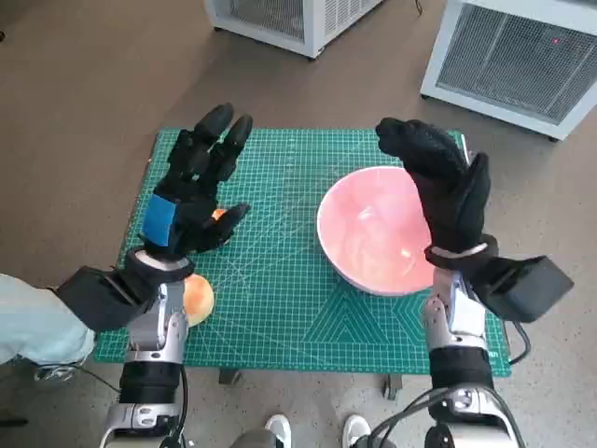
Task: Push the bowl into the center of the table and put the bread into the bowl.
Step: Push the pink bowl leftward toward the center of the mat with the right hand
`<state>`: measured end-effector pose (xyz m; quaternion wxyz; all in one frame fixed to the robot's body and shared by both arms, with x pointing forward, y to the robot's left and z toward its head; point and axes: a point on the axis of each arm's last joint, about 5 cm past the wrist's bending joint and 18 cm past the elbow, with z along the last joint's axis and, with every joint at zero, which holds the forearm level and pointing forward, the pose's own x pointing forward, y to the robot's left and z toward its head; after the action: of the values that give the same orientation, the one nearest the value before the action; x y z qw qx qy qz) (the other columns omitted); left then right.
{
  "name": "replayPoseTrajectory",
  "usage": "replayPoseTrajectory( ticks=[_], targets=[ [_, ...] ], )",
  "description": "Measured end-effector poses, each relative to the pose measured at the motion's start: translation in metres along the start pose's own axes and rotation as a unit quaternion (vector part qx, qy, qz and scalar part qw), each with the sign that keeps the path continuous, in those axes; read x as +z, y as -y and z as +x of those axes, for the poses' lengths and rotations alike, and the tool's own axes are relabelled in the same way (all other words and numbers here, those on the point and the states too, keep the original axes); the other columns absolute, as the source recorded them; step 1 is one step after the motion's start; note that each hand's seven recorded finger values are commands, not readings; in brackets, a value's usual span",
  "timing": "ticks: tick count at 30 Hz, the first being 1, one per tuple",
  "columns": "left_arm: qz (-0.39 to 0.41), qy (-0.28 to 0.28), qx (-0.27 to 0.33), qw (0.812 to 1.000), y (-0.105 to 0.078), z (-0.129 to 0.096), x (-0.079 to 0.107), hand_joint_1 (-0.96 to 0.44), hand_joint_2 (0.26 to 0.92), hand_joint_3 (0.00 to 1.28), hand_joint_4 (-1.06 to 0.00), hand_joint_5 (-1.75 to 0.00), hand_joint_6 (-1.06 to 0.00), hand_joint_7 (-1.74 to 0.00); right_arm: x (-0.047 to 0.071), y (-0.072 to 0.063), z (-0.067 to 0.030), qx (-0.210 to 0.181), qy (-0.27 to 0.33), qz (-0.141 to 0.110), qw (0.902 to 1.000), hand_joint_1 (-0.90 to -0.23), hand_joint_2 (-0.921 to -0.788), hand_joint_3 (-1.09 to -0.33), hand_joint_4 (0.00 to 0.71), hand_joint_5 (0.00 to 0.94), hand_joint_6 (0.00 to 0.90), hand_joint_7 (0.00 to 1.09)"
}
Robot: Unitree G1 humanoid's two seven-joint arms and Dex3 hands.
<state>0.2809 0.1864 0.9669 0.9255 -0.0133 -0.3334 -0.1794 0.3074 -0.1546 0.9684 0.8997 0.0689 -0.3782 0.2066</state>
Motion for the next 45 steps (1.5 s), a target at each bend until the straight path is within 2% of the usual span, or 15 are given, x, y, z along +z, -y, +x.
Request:
replayPoseTrajectory(
  ticks=[37, 45],
  targets=[
    [-0.006, -0.007, -0.008, 1.0, 0.0029, -0.0034, 0.0, -0.55, 0.921, 0.27, -0.25, 0.0, -0.1, -0.47, 0.0004, -0.0011, -0.0074, -0.01, -0.006, -0.003, 0.9999, -0.69, -0.921, -0.794, 0.259, 0.001, 0.063, 0.53],
    [-0.006, -0.008, -0.01, 1.0, 0.0031, -0.0042, -0.0004, -0.55, 0.921, 0.27, -0.25, 0.0, -0.09, -0.48, 0.0021, 0.0029, -0.0088, -0.015, -0.005, -0.008, 0.9998, -0.685, -0.921, -0.796, 0.261, 0.002, 0.063, 0.53]
  ],
)
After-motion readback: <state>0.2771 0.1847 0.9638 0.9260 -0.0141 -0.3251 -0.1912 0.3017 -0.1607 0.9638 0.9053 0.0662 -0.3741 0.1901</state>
